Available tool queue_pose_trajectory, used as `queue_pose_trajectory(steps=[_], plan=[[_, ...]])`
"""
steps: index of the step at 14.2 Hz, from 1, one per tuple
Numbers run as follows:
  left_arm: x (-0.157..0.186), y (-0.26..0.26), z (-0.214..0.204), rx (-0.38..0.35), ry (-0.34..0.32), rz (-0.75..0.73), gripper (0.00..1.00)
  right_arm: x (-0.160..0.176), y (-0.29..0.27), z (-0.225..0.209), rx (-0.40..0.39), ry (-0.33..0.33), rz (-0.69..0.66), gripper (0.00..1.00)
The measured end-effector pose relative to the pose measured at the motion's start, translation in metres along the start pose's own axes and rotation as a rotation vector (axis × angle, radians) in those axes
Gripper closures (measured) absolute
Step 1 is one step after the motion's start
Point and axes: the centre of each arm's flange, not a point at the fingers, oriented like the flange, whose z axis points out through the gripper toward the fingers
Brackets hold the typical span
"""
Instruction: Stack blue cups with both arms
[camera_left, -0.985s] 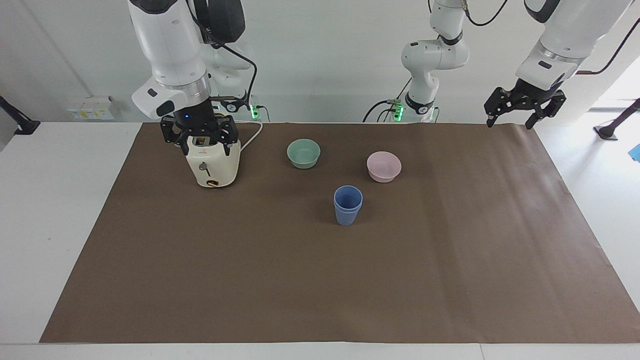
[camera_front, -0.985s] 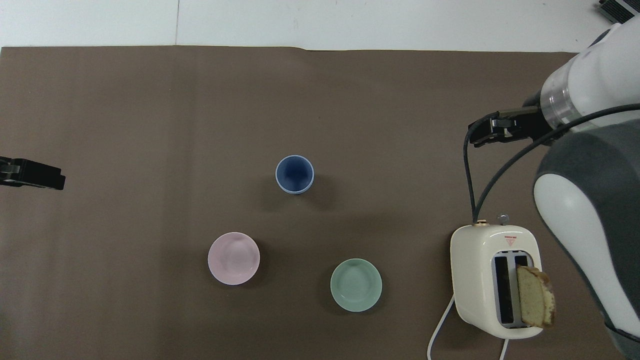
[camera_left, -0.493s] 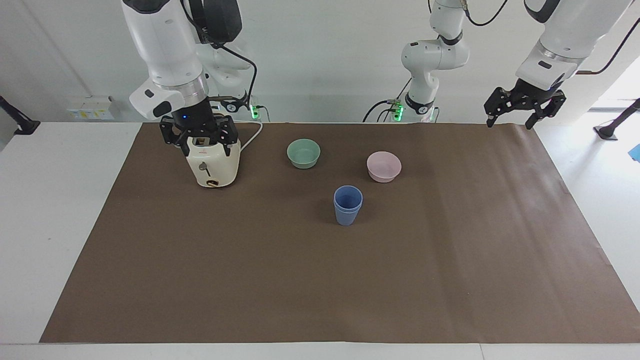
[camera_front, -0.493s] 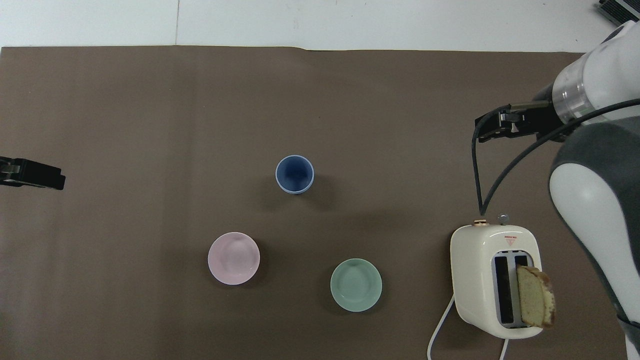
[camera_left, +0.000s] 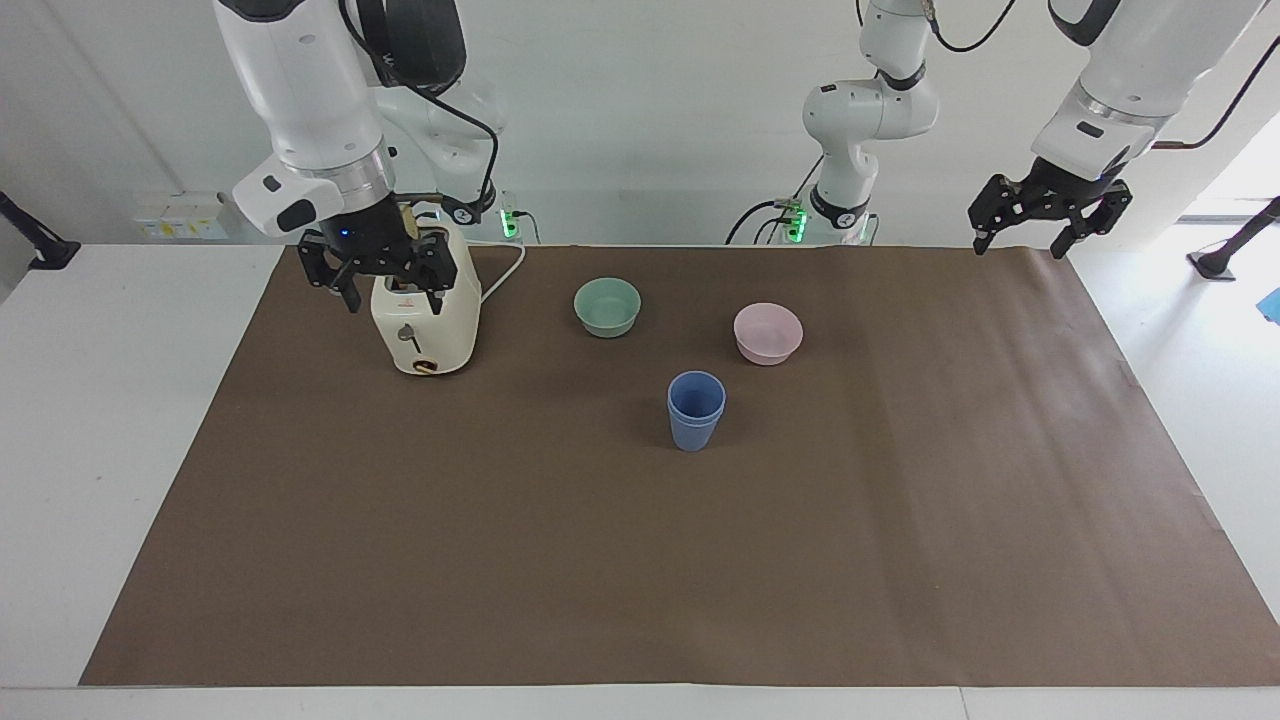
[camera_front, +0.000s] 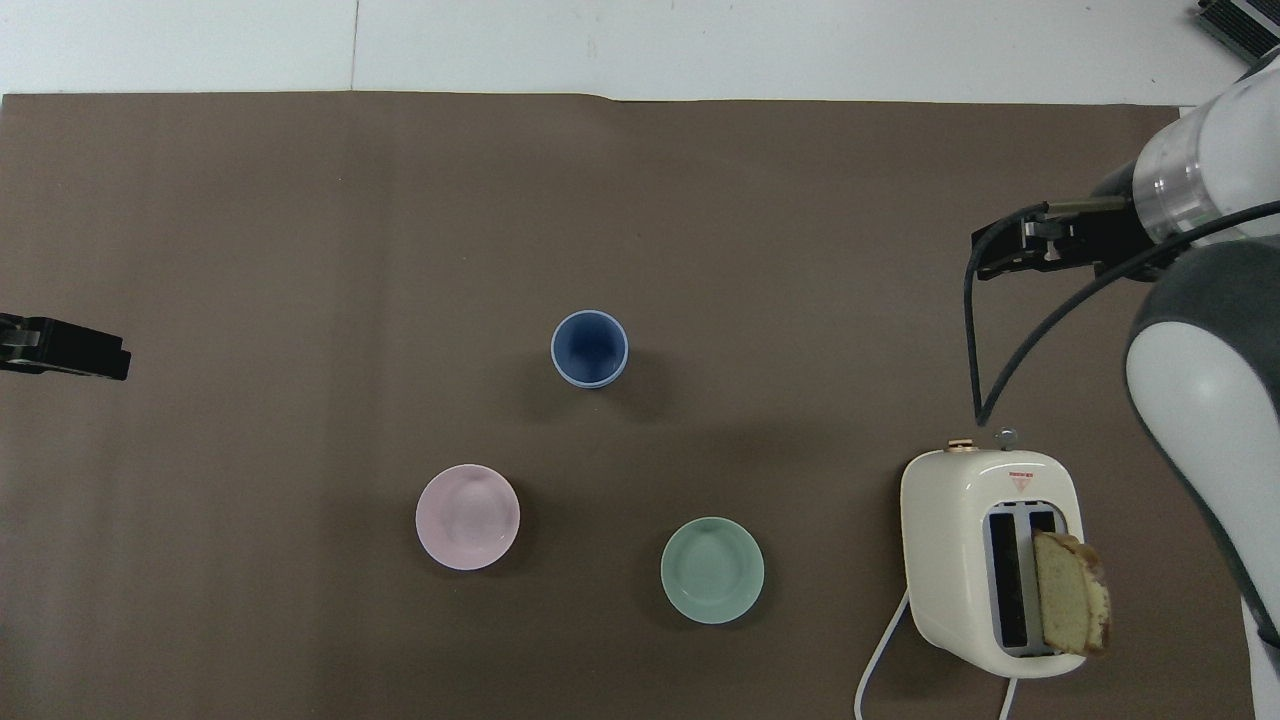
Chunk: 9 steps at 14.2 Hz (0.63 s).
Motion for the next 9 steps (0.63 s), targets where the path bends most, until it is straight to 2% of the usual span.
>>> queue_pose_trajectory(steps=[5, 9], plan=[[0.0, 0.0, 0.0, 0.0, 0.0, 0.0, 0.0, -0.002, 0.021, -0.01, -0.028, 0.019, 0.025, 0.0], [0.0, 0.0, 0.0, 0.0, 0.0, 0.0, 0.0, -0.001, 0.064, -0.011, 0.018, 0.01, 0.042, 0.0]])
